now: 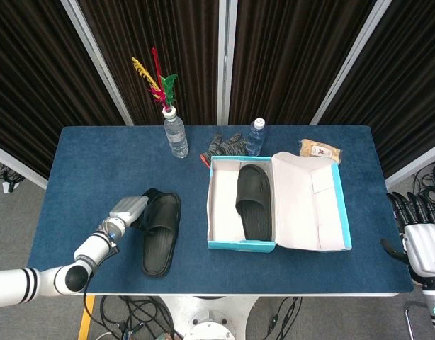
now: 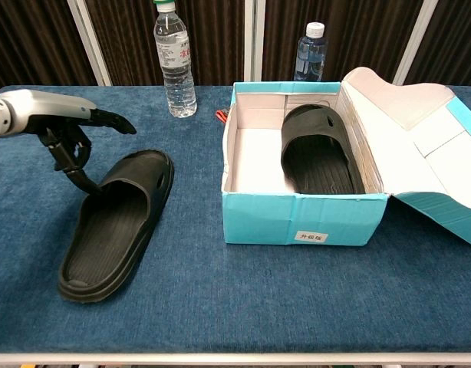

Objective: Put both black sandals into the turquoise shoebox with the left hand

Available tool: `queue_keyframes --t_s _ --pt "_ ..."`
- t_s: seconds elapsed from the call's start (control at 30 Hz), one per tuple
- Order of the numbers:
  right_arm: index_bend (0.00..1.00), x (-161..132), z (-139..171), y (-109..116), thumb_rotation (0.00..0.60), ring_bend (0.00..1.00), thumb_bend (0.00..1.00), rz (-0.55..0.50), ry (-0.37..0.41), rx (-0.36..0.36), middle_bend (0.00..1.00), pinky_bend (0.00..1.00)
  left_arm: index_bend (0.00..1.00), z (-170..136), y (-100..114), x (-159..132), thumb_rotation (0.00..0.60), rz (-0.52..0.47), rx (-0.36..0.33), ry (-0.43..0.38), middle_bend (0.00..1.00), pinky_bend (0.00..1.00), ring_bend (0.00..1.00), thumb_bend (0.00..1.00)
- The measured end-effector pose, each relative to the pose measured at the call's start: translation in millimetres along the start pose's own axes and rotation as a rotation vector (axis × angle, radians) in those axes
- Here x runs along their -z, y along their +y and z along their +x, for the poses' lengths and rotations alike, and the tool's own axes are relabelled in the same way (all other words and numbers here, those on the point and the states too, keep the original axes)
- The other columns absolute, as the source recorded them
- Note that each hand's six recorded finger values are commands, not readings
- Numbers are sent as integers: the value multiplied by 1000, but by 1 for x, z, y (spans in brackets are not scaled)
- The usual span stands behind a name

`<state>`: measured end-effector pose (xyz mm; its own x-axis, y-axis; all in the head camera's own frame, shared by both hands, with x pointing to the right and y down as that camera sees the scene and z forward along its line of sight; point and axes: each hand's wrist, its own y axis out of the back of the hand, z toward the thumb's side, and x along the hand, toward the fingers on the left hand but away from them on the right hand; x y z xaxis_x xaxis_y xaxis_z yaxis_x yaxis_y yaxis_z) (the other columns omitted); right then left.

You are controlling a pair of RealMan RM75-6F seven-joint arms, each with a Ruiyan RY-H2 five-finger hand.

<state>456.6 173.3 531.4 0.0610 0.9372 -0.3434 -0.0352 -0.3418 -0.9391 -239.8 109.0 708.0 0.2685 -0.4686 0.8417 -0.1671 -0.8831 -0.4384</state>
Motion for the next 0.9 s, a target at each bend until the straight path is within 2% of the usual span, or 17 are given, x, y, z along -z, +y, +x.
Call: queue_keyframes --t_s 0.23,0.27,0.33,0.43,0.6,0.77,0.9 --pt "29 2 0 -1 600 0 119 -4 -4 -3 86 58 109 15 -14 -5 600 -4 42 31 80 682 661 0" --pt "29 3 0 -1 600 0 119 -4 -5 -3 86 58 141 18 -16 -5 600 -3 47 40 114 696 675 0" --pt "29 4 1 -2 600 0 120 -5 -7 -5 86 58 283 24 -21 -4 600 -12 48 65 262 756 734 0" --pt "29 6 1 -2 600 0 119 -5 -14 -9 86 58 428 30 -21 -1 600 -15 13 95 416 809 802 0" --pt "29 6 1 -2 600 0 118 -7 -12 -4 86 58 578 35 -20 8 600 6 -42 132 552 862 858 0" --pt "29 5 0 -1 600 0 119 -3 -11 0 87 58 594 28 -1 18 600 -30 -106 127 575 866 862 0" --pt "29 4 0 0 600 0 119 0 -8 2 88 58 593 19 24 22 600 -133 -165 97 577 866 859 0"
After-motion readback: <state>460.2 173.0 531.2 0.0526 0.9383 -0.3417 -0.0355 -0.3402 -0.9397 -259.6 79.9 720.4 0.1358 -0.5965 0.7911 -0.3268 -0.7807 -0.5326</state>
